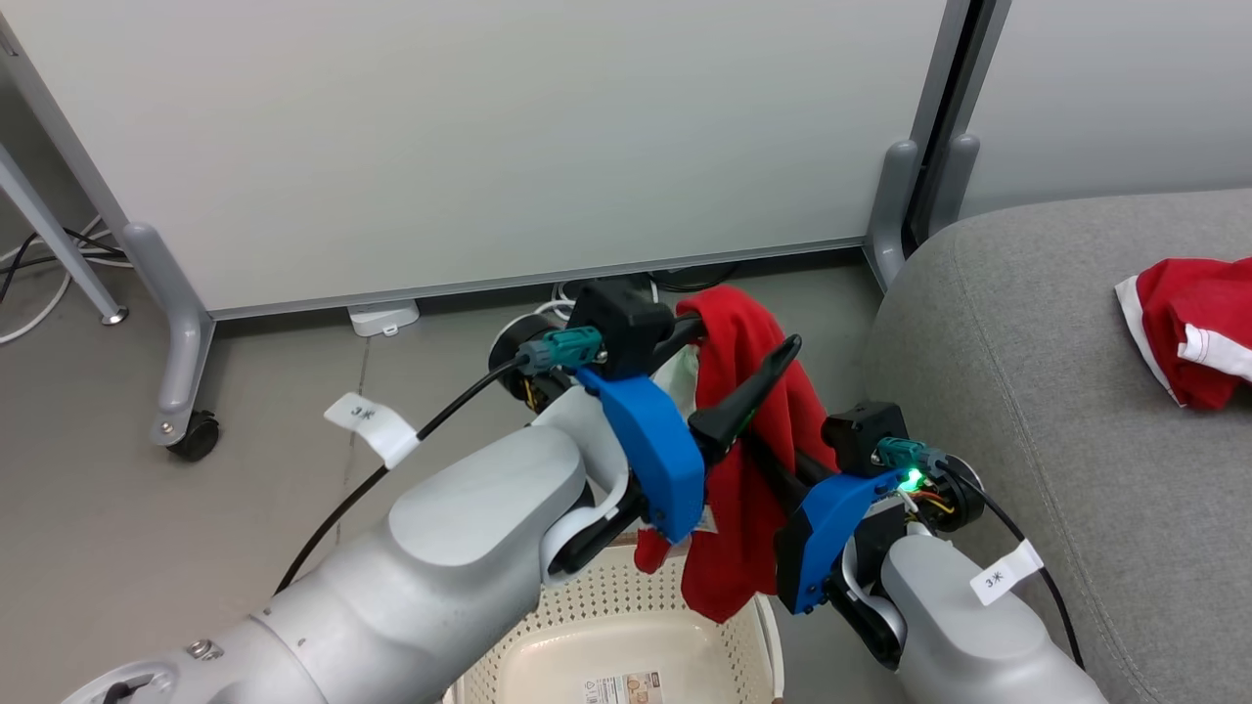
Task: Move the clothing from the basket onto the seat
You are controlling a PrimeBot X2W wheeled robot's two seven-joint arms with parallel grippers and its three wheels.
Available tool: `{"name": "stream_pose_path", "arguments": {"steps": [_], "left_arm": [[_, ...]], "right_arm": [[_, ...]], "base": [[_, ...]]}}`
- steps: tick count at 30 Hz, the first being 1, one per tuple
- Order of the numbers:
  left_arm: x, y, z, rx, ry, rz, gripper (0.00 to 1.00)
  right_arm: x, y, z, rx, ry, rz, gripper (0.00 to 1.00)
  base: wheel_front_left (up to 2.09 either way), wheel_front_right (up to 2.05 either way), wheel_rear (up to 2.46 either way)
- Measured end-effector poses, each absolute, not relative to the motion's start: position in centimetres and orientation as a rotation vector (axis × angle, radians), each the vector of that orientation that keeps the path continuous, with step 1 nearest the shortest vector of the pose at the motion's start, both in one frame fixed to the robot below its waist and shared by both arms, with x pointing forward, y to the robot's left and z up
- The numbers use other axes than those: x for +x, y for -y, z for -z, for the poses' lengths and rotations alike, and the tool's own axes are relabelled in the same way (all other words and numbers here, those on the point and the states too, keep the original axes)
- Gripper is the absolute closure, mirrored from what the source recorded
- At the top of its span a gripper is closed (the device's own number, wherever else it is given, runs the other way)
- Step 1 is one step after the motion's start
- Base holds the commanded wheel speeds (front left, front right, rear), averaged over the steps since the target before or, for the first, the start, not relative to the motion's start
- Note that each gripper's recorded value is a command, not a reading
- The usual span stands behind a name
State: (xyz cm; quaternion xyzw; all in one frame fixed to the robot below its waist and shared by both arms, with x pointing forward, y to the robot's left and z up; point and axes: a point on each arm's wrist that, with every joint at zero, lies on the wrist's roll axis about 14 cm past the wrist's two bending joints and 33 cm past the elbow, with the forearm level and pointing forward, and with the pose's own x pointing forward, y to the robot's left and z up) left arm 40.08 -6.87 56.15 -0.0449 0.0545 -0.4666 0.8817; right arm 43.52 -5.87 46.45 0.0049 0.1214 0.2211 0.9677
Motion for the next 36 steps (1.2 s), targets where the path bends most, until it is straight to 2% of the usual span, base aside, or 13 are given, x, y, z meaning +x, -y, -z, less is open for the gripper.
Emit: {"name": "stream_pose_path", "arguments": {"steps": [12, 22, 36], "left_arm": [[39.9, 2.6, -51.9, -0.138, -0.164, 0.869, 0.00], [39.1, -1.6, -51.4, -0.196, -0.089, 0.725, 0.00], [36.9, -3.3, -48.9, -0.221, -0.076, 0.630, 0.00]], "right_arm": [[44.1, 6.7, -47.0, 0.026, -0.218, -0.420, 1.00], [44.6, 8.3, -47.8, 0.028, -0.179, -0.377, 1.00], [44.3, 12.7, -49.8, 0.026, -0.110, -0.269, 1.00]], "base": [[0.00, 0.00, 0.00], [0.00, 0.00, 0.00], [0.00, 0.00, 0.00]]}}
